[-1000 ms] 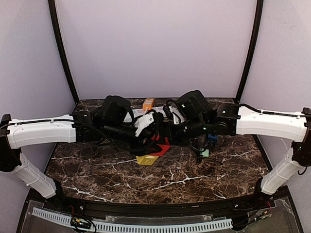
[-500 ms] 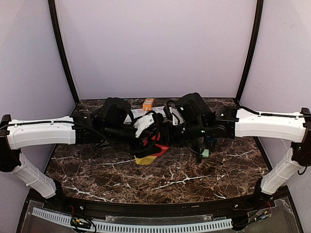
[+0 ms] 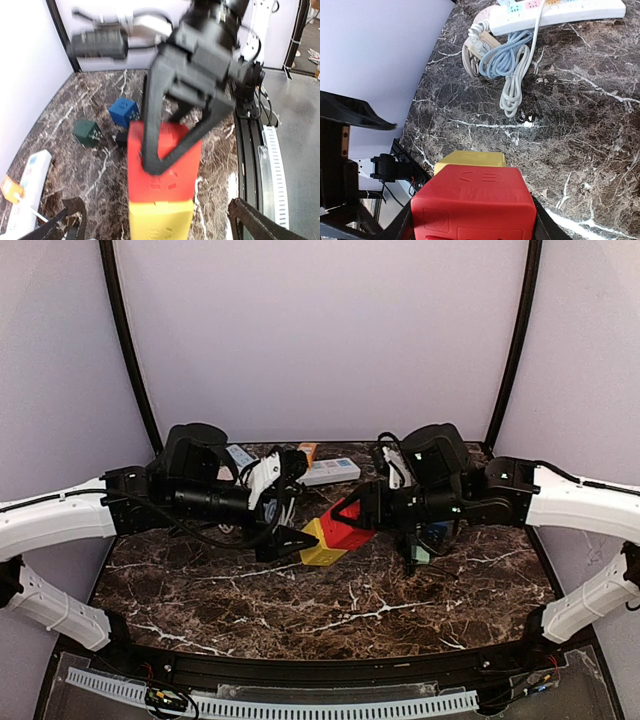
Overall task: Pull the plug off the socket
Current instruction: Remove the plug from the socket.
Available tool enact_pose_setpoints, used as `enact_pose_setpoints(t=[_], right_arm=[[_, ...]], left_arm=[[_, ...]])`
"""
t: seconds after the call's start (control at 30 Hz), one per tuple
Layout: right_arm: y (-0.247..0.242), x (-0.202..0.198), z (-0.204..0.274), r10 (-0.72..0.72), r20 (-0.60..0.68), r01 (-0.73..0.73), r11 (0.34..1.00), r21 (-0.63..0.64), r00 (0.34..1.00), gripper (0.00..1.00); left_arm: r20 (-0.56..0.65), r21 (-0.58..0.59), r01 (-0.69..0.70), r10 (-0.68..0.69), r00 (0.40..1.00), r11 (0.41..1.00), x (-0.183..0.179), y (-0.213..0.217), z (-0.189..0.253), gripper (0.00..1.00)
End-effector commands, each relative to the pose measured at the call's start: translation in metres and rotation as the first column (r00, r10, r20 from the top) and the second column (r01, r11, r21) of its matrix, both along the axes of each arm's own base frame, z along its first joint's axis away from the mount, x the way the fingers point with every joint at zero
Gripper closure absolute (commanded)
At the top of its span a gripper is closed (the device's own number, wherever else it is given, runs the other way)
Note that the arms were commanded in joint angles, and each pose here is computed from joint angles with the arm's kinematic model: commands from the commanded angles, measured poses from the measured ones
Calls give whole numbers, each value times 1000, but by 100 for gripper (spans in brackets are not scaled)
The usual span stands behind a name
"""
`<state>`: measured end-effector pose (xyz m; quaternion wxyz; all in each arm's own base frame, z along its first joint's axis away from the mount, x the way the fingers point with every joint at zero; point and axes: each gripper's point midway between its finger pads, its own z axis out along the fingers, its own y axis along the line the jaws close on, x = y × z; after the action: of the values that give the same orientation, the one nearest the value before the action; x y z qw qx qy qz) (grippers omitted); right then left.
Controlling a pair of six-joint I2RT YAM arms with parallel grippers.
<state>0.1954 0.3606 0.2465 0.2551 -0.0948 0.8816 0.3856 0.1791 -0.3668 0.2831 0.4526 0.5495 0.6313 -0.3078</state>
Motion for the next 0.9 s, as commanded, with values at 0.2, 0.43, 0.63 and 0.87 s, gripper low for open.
enact_pose_setpoints(t=[0.2,0.43,0.63,0.87], right_arm=[[-5,5,51,-17,126,-1,991,137,992,100],[5,4,50,16,123,-34,989,146,992,100],[14,1,52,49,122,-70,982,174,991,100],[19,-1,48,72,112,-91,981,172,991,100]], left_arm=[[-34,220,-41,49,998,975,8,13,-61,1],[-42,210,-11,21,999,978,4,10,-63,1],[-25,222,-28,34,999,975,8,12,-68,1],[-34,224,-21,30,999,974,7,10,-70,14]])
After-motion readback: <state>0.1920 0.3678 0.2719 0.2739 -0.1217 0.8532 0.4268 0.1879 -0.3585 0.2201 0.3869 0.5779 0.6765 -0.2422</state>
